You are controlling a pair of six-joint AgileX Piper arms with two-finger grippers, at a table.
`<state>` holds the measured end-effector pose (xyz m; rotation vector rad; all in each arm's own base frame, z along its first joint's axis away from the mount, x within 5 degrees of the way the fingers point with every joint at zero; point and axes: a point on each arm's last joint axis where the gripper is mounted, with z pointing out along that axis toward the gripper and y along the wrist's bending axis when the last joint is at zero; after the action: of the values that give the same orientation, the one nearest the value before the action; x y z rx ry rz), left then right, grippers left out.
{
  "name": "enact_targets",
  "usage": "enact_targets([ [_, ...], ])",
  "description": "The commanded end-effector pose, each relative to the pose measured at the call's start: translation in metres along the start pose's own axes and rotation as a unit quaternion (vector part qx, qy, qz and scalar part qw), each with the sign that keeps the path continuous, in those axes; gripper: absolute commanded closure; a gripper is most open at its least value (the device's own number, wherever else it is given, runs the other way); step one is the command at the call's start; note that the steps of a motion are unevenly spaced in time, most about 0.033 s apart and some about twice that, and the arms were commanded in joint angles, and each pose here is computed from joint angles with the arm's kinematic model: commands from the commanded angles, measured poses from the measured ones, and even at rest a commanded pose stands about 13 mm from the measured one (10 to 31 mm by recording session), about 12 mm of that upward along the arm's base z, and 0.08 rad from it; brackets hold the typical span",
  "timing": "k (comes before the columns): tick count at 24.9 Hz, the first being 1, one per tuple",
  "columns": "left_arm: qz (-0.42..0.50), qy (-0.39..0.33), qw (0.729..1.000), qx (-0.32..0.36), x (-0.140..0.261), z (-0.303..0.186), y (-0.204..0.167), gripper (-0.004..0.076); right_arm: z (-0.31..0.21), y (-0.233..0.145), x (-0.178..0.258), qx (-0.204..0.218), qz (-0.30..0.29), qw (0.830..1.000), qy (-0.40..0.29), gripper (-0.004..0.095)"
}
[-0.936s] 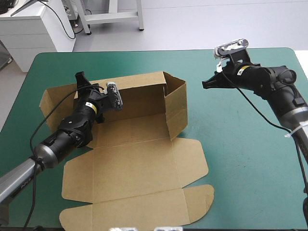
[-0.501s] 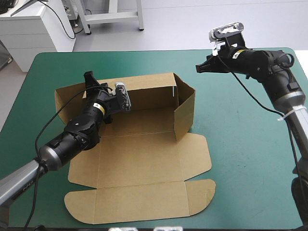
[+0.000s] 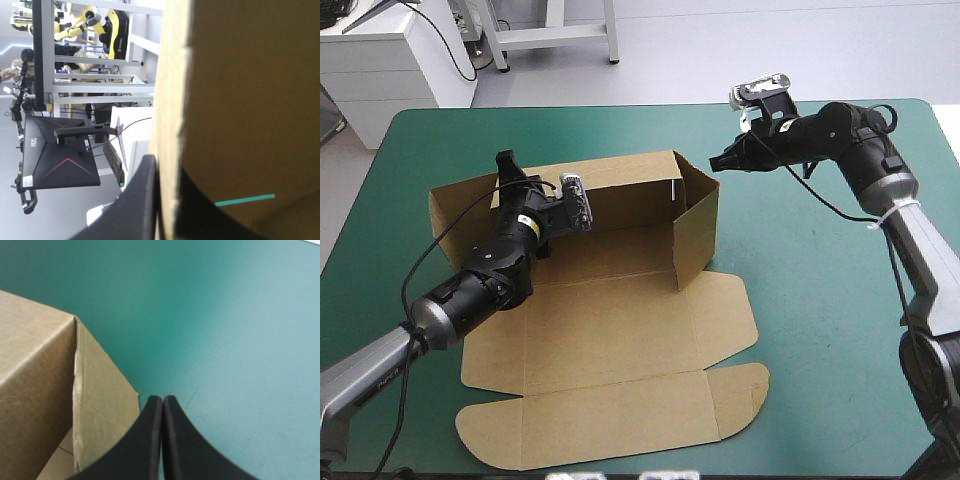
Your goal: Fold the box
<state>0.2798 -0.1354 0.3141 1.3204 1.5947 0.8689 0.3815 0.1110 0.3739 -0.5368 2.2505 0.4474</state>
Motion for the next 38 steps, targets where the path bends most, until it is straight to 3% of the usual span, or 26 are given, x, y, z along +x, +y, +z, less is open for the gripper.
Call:
enact_targets([
  [1,-0.014,-0.009,0.999,-0.031,-0.003,-0.01,0.017,0.0731,-0.015,0.0,-0.012,-0.026,0.002,0.999,-0.04,0.0929],
  [10,-0.015,-0.008,0.999,-0.03,-0.003,-0.01,0.017,0.0731,0.011,-0.003,0.012,-0.078,-0.003,0.997,0.018,0.0929],
  [15,-0.006,-0.003,1.0,-0.022,-0.003,-0.005,0.013,0.0731,0.028,0.007,0.04,-0.159,-0.013,0.987,0.016,0.0925],
  [33,-0.016,-0.006,1.0,-0.012,-0.004,-0.005,0.011,0.0731,0.026,0.017,0.062,-0.195,-0.1,0.976,-0.003,0.0922],
  [38,-0.019,-0.006,1.0,-0.01,-0.004,-0.005,0.01,0.0731,0.024,0.021,0.065,-0.221,-0.128,0.967,0.008,0.0822],
])
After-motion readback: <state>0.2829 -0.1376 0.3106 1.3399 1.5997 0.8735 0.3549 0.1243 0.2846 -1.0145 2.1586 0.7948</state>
